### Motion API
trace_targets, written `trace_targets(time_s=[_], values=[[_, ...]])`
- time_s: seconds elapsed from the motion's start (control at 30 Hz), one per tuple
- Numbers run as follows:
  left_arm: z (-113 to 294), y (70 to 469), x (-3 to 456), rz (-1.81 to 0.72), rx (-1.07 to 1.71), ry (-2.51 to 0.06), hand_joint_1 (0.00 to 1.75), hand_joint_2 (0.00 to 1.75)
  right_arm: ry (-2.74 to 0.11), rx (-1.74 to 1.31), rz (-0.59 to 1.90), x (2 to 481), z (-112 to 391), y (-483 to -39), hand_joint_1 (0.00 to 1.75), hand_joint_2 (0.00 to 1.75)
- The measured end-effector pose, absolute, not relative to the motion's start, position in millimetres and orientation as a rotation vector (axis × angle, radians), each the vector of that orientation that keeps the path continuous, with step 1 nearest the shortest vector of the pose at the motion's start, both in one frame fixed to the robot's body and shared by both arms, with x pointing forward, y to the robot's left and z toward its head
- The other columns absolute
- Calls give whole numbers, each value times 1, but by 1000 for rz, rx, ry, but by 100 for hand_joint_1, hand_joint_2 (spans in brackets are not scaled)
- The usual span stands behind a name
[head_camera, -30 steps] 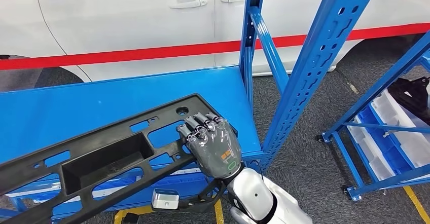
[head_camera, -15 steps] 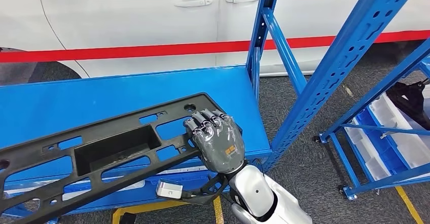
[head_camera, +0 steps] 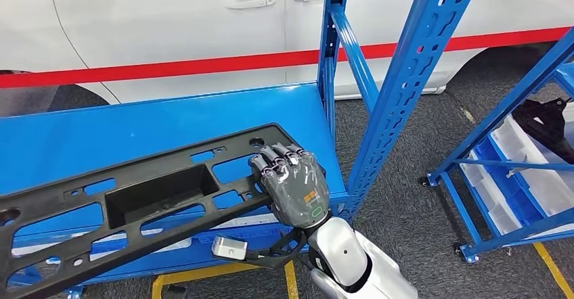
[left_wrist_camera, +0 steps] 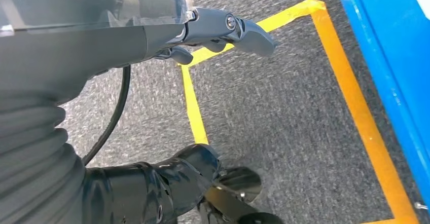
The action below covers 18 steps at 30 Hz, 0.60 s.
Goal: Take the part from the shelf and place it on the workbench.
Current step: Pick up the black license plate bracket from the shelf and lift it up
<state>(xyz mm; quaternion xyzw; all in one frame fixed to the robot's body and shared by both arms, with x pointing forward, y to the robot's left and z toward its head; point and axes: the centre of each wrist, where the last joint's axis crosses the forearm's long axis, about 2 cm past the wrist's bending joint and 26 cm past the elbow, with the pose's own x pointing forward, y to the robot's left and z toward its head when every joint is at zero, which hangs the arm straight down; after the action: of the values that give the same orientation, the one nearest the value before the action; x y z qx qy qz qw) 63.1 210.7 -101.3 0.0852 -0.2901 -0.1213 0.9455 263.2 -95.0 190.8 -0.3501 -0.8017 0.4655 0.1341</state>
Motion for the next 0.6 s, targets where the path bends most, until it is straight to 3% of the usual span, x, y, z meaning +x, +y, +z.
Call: trace_targets(time_s=[0.6], values=[[-101, 210, 63, -246, 172, -592, 0, 175, -2318, -1017, 1345, 265, 191, -97, 175, 175]])
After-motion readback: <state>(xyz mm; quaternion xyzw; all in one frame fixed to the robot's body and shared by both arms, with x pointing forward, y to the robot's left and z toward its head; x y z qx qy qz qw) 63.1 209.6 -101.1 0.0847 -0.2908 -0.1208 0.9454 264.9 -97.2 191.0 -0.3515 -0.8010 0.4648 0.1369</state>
